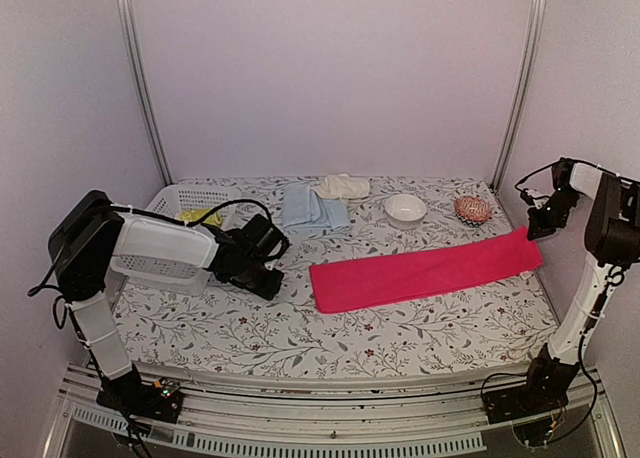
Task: Roll the towels
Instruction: Pick up the towel from the center of the board, then fold the bin.
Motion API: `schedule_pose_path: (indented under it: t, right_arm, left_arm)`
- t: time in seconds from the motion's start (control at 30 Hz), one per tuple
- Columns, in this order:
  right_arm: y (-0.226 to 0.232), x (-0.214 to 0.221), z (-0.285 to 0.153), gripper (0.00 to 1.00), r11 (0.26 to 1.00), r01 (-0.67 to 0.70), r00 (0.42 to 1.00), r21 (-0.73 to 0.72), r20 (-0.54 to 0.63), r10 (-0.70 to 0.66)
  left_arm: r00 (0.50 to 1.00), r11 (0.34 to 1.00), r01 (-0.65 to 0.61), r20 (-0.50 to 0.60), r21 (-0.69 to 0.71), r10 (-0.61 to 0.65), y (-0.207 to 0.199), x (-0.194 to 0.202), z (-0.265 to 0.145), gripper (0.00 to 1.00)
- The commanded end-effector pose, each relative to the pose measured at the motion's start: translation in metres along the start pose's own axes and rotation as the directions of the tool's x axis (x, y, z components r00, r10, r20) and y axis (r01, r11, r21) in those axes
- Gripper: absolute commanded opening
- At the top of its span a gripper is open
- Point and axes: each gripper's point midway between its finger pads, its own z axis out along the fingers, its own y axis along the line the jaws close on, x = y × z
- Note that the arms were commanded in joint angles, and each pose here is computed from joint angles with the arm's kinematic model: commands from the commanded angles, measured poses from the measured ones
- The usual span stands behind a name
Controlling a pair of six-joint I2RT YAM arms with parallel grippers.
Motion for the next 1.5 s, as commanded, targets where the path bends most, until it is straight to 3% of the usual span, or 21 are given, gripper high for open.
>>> schedule_pose_path:
  t: [0.0,0.27,0.4,0.6,1.1,1.47]
  right_arm:
    - [0.018,-0.010,-0.039,0.03,0.997,0.026,0.999,-0.067,0.029,-0.024]
    - [0.115,-0.001,-0.054,0.03,0.925,0.150,0.988,-0.350,0.083,-0.129]
    - [0.146,0.005,-0.051,0.03,0.885,0.143,0.990,-0.444,0.053,-0.134]
    - [0.206,0.007,-0.044,0.03,0.767,0.164,0.984,-0.620,0.049,-0.171]
    - [0.333,-0.021,-0.030,0.03,0.595,0.312,0.932,-0.741,0.119,-0.342]
    - [0.420,-0.019,-0.007,0.03,0.536,0.361,0.880,-0.763,0.089,-0.466]
  left_arm:
    - [1.000,0.999,0.003,0.022,0.049,-0.004,-0.006,-0.015,-0.004,0.35]
    - [0.999,0.996,-0.033,0.004,0.089,0.033,-0.019,-0.033,0.001,0.34]
    - [0.999,0.994,-0.044,-0.008,0.101,0.045,-0.024,-0.039,0.006,0.34]
    - [0.998,0.993,-0.039,-0.045,0.107,0.044,-0.026,-0.030,0.016,0.34]
    - [0.998,0.990,-0.031,-0.058,0.135,0.039,-0.030,-0.019,0.019,0.34]
    - [0.999,0.941,0.035,0.012,0.336,-0.042,-0.080,-0.028,0.015,0.33]
